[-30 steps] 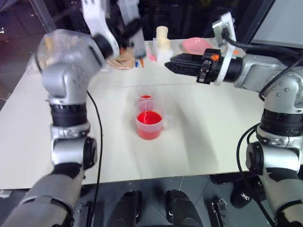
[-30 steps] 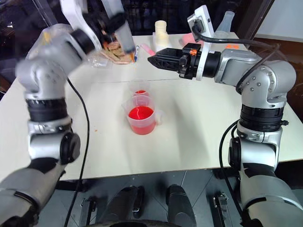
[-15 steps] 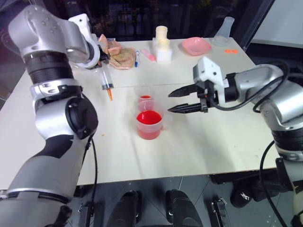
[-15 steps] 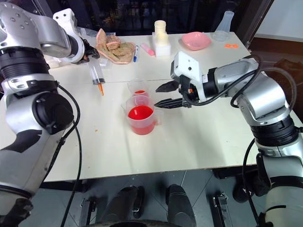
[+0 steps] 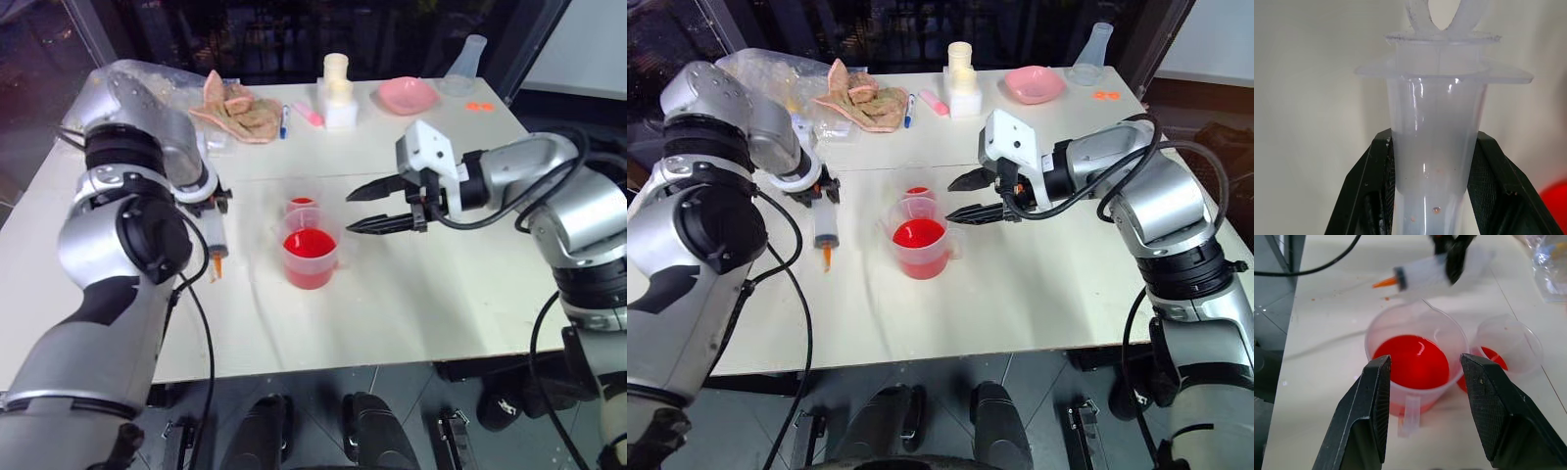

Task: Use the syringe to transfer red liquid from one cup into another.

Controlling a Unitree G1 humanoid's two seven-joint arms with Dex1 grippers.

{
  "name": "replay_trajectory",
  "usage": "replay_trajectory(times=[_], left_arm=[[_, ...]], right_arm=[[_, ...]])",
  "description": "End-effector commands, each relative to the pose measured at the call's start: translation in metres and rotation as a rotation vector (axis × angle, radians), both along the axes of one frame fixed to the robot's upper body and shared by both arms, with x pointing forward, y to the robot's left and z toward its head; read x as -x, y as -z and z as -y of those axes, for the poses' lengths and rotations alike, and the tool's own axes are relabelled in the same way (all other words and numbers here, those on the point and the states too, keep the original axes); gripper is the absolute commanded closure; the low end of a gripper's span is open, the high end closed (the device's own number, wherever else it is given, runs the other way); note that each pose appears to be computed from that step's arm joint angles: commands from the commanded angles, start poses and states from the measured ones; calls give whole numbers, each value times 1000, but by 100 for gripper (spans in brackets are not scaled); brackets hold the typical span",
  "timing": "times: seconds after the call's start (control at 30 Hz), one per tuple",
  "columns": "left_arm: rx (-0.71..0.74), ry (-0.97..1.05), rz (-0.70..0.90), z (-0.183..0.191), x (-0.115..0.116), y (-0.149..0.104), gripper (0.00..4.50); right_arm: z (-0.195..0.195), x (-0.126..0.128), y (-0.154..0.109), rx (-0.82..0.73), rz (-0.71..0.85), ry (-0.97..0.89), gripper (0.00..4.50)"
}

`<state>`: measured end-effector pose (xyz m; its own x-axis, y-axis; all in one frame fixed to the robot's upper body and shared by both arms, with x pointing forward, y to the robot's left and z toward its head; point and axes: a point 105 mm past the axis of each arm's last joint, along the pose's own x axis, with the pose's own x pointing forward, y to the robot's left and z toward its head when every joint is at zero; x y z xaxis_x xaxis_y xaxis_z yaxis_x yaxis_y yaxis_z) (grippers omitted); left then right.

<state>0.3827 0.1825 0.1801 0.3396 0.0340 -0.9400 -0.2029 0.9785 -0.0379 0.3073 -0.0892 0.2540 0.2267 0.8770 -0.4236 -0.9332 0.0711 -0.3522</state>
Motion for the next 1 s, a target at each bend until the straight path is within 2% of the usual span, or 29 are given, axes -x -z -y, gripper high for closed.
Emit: replay_trajectory(times=[0.03,0.2,0.23,0.43,0.47,0.53,0.63,0.73,0.83,1.0], left_arm=[[6,4,-35,-5,5,3,303],[10,13,-71,-3,8,19,303],[11,16,-68,-3,7,20,205],[13,28,-73,0,8,22,21],[14,30,-72,0,8,21,2],[-1,32,-27,-1,3,15,2],[80,38,205,2,-16,-18,2],[183,-1,416,3,-21,-28,2],[192,-17,669,-2,-6,-43,2],[172,145,805,-7,27,-46,2]], right_arm=[[0,1,-15,-13,60,-1,219],[1,1,-14,-20,58,8,219],[1,1,-14,-22,58,10,214],[1,-1,-13,-27,60,19,214],[1,-1,-13,-28,59,19,214],[1,-1,-13,-28,60,19,214],[1,-2,-11,-30,58,22,214],[1,-3,-11,-32,56,21,214],[0,-3,-10,-33,56,17,214],[-3,-4,-9,-29,56,-3,214]])
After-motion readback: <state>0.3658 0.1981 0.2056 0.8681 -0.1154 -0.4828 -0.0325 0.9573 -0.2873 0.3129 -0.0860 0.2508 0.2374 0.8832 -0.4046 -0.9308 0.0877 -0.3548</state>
